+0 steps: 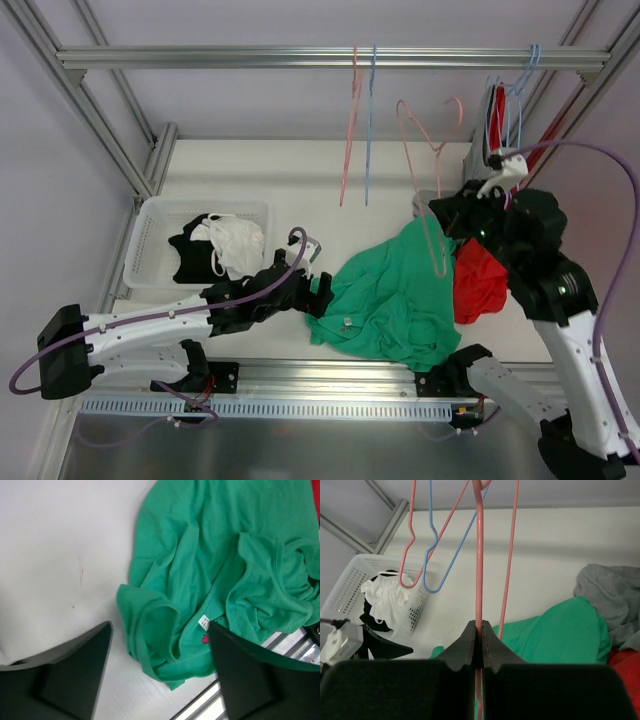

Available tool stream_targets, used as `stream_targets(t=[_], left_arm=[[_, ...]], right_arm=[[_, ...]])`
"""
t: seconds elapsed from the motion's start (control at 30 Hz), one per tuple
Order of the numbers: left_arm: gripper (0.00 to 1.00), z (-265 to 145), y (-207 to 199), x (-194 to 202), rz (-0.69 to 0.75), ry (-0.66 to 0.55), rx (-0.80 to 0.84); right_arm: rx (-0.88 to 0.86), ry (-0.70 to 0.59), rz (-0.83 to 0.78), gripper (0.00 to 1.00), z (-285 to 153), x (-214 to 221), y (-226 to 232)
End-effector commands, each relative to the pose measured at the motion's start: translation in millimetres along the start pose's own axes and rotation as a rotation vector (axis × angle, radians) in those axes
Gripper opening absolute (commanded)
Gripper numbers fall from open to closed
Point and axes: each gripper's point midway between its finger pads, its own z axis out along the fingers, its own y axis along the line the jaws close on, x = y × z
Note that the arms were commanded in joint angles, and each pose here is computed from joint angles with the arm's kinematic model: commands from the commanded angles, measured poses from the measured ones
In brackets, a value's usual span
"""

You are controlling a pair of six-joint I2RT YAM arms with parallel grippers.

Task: Remove the tank top from the hanger

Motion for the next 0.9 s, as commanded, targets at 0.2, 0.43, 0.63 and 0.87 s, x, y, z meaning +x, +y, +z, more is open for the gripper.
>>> stream_targets(t=[0.2,0.43,0.63,0.87], left_arm=[[0.99,-16.5,-21.5,-16.0,0.015,-0.031,0.146],[0.99,-18.2,-35.8,3.6,0.036,0.044,0.239],[0.99,-21.0,-38.9,-3.4,0.013,0.028,0.243],[0.99,-9.1,-53.4,-19.2,0.018,0.033,0.242]], right_arm=[[0.006,-0.016,-0.020,0.00,80.6,-82.0,22.3],[0.037,0.029,-0.026,0.00,143.0,-89.5,29.2],[0.100,0.097,-0.012,0.00,168.9,-63.8,21.5],[0.132,0.109,-0.010,0.37,149.4,-49.5,11.0]])
